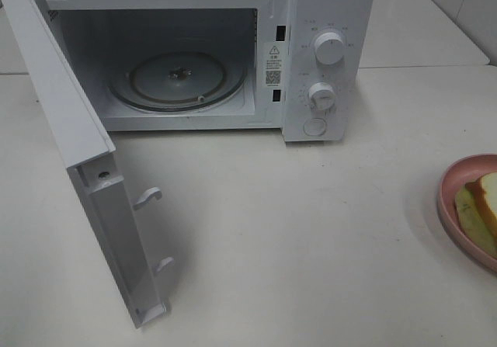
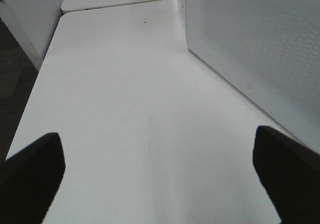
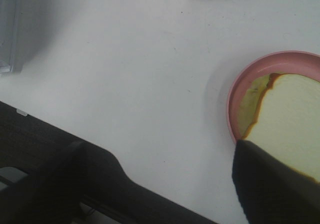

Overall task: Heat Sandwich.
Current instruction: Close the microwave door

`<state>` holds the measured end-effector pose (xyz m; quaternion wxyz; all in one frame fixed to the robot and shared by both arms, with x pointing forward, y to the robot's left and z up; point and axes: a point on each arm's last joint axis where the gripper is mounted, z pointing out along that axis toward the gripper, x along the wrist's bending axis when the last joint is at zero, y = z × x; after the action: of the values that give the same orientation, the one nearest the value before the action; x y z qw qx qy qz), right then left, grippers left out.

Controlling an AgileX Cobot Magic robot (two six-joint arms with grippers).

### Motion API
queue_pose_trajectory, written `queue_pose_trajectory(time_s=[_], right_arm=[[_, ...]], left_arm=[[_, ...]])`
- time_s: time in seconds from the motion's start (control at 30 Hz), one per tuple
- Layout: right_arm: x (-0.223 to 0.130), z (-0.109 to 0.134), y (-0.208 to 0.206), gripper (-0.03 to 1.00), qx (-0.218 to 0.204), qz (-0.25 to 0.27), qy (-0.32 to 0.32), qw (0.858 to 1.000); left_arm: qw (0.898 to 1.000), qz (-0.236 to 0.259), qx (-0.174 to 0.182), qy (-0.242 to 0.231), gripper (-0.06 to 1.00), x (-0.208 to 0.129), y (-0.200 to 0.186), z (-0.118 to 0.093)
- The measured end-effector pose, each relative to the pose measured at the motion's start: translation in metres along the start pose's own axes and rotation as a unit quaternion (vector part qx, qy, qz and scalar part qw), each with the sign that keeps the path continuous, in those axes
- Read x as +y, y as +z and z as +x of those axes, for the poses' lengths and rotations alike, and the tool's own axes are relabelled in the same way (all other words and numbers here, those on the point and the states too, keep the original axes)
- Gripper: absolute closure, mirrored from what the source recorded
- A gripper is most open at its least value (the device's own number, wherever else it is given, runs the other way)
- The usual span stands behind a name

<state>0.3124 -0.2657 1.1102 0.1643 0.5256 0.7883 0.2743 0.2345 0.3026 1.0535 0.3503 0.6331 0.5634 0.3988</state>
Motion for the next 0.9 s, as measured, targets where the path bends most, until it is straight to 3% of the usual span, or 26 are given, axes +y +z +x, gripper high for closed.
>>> queue_pose_trajectory(time_s=[0.17,0.6,0.9], right_arm=[[-0.035,-0.003,-0.006,0.20,-0.023,-0.036,0.015,0.999],[-0.087,-0.003,0.004,0.20,-0.072,-0.093,0.062,0.991],[-0.100,-0.001,0.002,0.21,-0.104,-0.145,0.085,0.980]], left_arm=[[1.000,0.000,0.000,0.000,-0.02,0.000,0.000,0.000],[1.000,0.000,0.000,0.000,-0.02,0.000,0.000,0.000],[1.000,0.000,0.000,0.000,-0.02,0.000,0.000,0.000]])
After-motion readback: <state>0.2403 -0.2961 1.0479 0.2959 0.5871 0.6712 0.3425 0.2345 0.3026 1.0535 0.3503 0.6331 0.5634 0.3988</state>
